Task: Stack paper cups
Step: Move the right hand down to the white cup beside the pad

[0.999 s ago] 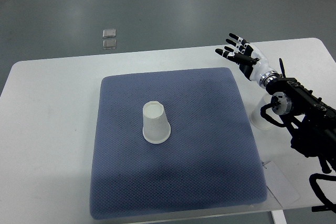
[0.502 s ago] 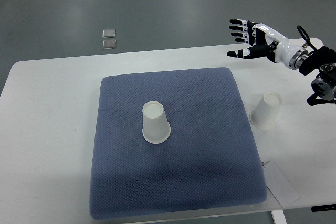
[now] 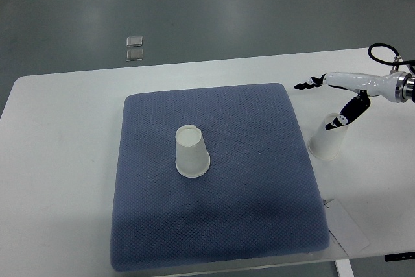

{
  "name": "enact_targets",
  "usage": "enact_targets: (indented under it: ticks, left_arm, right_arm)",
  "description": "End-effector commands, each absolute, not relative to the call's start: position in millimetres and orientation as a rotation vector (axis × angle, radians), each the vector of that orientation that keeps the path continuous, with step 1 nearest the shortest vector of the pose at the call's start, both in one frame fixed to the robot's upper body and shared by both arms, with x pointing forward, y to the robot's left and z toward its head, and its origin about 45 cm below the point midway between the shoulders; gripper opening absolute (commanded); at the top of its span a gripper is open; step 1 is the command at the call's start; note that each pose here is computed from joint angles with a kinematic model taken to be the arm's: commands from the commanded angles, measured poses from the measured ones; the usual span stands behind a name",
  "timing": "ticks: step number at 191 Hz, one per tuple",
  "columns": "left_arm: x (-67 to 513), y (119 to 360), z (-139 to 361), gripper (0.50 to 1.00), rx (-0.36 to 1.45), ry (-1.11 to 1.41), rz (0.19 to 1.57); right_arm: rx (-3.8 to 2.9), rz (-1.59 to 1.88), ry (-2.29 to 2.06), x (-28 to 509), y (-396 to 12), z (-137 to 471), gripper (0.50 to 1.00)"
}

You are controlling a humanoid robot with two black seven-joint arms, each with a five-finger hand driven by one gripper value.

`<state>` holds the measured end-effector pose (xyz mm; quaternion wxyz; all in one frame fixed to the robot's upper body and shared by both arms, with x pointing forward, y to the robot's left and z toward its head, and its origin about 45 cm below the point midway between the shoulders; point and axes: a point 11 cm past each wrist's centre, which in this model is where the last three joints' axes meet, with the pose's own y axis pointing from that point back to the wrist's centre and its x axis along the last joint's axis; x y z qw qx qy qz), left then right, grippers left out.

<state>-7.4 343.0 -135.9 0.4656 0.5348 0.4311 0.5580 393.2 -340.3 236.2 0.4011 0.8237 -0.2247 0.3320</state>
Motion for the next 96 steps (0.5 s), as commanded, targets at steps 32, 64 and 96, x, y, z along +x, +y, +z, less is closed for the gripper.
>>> enact_targets:
  ticks: [32, 64, 96]
  left_arm:
    - [-7.5, 343.0, -135.9, 1.0, 1.313, 1.058, 1.37]
    - [-7.5, 343.0, -135.9, 1.0, 1.313, 1.058, 1.37]
    - [-6.6, 343.0, -135.9, 1.0, 1.312, 1.057, 1.371]
  right_arm:
    - [1.982, 0.878, -0.453, 384.4, -351.3, 220.0, 0.924]
    - [1.961, 0.886, -0.438, 382.3, -351.8, 211.2, 0.913]
    - [1.937, 0.883, -0.424, 380.7, -356.9, 204.2, 0.842]
